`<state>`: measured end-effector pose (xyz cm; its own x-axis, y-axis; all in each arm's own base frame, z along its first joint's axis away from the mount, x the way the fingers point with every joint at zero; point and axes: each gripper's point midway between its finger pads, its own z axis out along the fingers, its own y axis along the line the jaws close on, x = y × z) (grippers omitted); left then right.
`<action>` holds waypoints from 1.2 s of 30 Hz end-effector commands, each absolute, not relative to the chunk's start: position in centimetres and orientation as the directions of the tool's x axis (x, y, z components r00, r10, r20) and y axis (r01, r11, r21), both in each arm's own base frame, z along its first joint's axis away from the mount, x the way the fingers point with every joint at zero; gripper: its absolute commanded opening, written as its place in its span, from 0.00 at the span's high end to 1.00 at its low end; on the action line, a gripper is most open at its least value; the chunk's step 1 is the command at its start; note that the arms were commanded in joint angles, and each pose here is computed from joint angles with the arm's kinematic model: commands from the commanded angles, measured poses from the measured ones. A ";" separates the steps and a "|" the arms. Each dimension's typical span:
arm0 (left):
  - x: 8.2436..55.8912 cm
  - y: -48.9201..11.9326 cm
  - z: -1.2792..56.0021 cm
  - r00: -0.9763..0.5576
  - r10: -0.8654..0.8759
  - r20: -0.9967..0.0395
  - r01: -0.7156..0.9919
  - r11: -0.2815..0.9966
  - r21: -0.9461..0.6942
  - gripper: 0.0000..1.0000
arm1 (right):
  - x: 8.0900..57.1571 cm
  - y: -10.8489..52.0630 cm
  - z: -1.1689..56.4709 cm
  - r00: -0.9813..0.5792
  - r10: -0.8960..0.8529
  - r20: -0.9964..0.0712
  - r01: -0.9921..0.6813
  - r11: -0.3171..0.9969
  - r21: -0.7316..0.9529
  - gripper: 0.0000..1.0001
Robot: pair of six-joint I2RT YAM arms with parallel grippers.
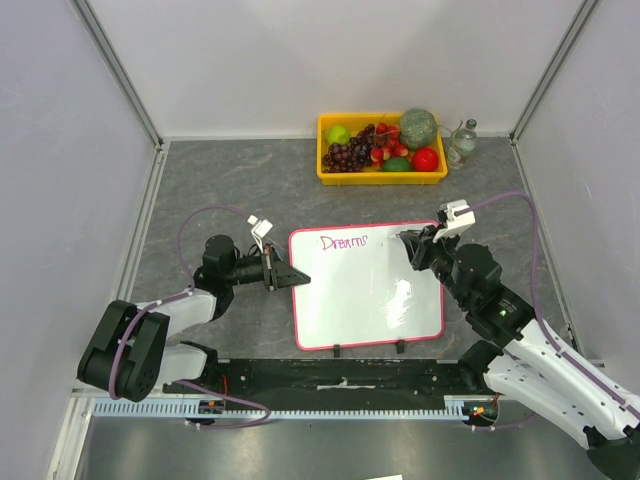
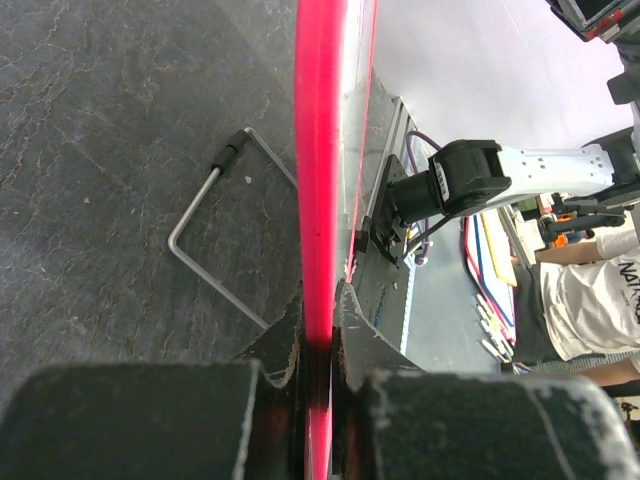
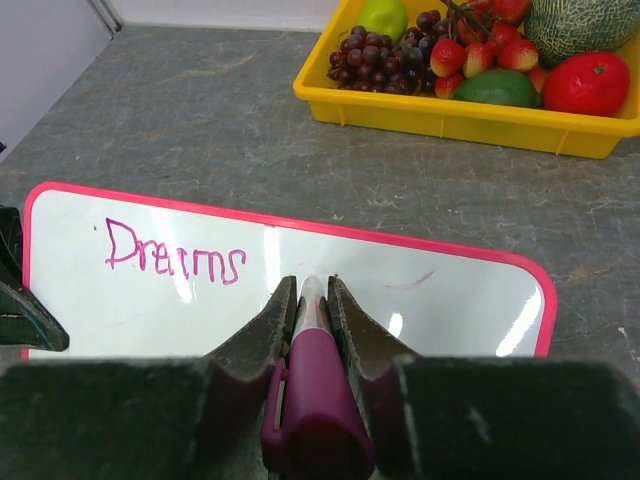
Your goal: Write a sentence on the whiteboard
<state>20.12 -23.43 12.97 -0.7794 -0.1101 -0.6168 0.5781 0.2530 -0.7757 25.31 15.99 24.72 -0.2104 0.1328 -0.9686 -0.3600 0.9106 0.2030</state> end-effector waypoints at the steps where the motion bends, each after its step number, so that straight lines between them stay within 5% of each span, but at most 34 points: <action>1: 20.5 -22.6 9.6 -0.751 -0.077 -0.656 0.594 0.355 -0.722 0.98 | 25.7 15.7 26.1 -0.154 0.198 -0.968 -0.341 0.909 0.240 1.00; 36: 20.6 -22.6 9.9 -0.746 -0.079 -0.661 0.602 0.344 -0.721 0.98 | 25.3 17.2 22.1 -0.277 0.118 -0.954 -0.377 0.900 0.220 1.00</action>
